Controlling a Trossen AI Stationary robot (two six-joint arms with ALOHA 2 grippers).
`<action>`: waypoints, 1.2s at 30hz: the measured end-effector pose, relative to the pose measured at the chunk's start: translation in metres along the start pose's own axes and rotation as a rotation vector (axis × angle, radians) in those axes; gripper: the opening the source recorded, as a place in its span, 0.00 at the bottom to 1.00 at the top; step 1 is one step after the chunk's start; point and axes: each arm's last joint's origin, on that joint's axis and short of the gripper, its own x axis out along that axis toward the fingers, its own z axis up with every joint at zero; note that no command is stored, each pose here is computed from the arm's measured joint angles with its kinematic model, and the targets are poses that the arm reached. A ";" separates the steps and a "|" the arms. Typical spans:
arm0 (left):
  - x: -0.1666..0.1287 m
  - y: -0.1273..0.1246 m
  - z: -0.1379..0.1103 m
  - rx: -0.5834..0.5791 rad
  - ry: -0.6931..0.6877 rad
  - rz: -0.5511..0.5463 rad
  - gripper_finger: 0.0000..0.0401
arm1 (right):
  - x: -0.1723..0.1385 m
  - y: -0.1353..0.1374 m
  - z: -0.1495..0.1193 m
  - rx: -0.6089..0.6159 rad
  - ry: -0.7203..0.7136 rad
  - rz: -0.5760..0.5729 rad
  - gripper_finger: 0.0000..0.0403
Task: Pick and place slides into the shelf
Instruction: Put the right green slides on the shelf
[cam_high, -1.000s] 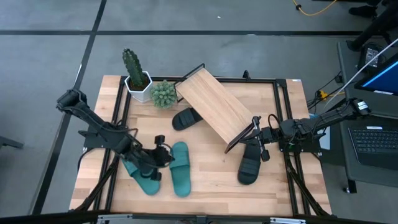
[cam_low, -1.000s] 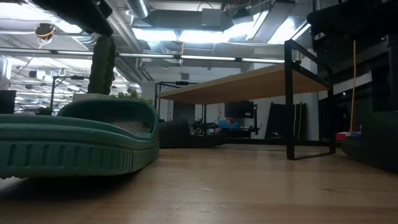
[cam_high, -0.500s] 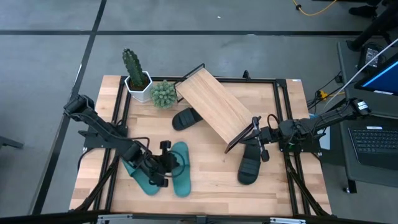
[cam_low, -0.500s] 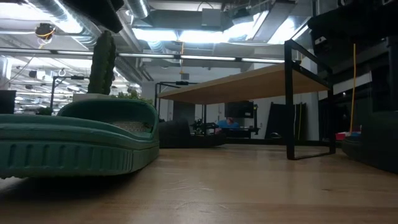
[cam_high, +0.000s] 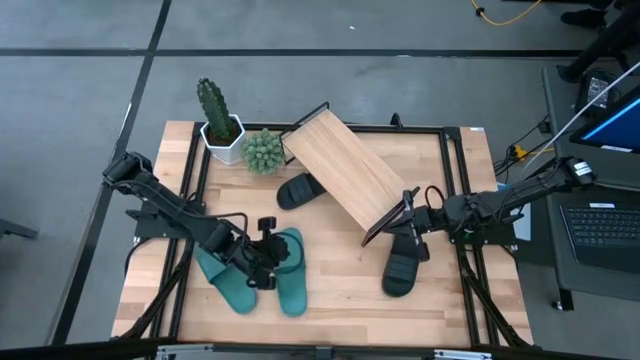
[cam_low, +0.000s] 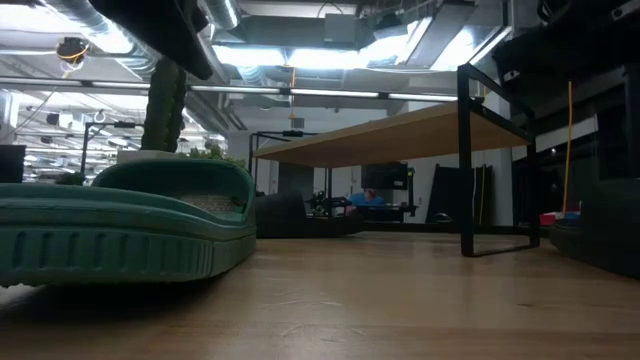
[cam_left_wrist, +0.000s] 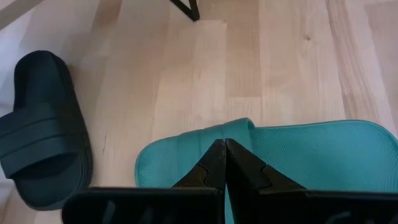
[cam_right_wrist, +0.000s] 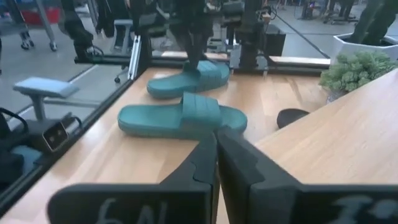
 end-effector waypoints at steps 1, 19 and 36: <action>0.000 0.000 0.000 -0.001 0.000 0.001 0.00 | 0.001 0.000 -0.001 -0.016 0.009 -0.001 0.05; 0.000 0.000 0.000 -0.009 0.004 -0.010 0.00 | 0.006 0.002 0.000 -0.057 -0.021 0.033 0.05; -0.016 -0.029 -0.003 -0.130 -0.101 -0.089 0.00 | 0.006 0.002 0.002 -0.088 -0.039 0.055 0.05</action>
